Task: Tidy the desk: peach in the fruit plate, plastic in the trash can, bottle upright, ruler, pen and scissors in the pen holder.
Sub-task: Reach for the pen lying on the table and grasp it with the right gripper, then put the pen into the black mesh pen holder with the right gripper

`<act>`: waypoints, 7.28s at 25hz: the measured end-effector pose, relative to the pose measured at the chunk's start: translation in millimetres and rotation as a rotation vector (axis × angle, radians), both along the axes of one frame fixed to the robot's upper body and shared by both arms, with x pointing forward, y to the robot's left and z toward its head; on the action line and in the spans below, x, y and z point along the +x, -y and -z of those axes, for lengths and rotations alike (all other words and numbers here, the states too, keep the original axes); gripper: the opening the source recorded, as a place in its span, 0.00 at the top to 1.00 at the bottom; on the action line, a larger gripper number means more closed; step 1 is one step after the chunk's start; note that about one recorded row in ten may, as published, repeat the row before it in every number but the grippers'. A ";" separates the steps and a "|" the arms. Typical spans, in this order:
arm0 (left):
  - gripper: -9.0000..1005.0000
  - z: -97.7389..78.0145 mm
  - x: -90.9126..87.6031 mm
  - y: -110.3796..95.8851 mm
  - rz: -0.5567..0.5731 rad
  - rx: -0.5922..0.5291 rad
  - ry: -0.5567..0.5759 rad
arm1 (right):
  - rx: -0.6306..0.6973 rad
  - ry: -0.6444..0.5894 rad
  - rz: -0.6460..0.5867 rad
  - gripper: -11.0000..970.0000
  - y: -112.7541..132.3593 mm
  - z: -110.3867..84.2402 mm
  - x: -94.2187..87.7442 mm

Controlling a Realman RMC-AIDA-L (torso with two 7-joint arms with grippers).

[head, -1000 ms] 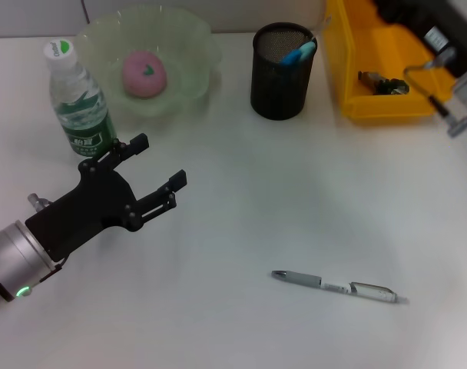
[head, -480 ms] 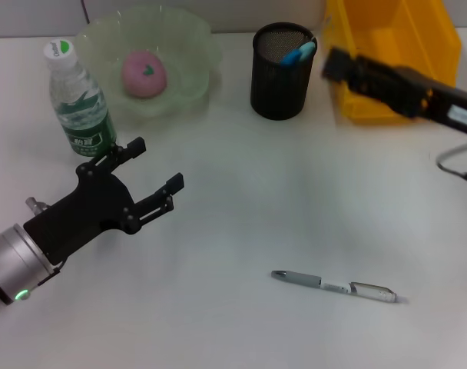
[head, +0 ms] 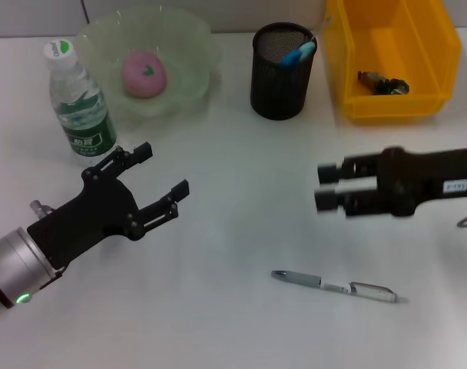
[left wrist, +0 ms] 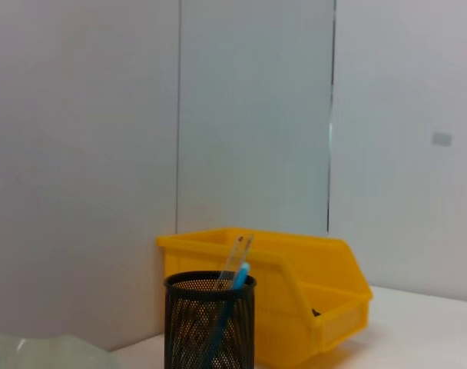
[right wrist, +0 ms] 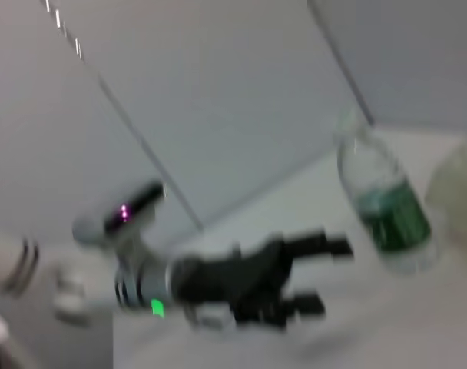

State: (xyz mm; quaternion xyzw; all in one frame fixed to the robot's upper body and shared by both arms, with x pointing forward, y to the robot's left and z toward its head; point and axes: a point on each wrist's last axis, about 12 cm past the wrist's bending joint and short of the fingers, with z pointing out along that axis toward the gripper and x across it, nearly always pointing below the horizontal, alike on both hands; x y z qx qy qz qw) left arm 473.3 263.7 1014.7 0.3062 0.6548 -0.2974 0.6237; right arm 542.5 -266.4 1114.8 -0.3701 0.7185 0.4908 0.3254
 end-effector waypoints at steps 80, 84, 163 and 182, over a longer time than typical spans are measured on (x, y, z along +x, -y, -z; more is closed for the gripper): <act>0.18 -13.8 2.9 1.1 0.282 0.030 -0.168 | -0.969 0.212 -0.637 0.63 -124.8 -6.9 12.9; 0.18 -14.1 3.3 1.2 0.283 0.032 -0.166 | -0.975 0.213 -0.631 0.63 -125.8 -5.6 13.0; 0.17 -27.6 17.9 5.6 0.223 -0.057 -0.095 | 0.104 0.520 0.333 0.87 -40.0 58.7 -3.2; 0.18 -27.3 18.2 4.6 0.204 -0.051 -0.068 | -0.069 1.134 0.368 0.87 -21.8 30.3 14.9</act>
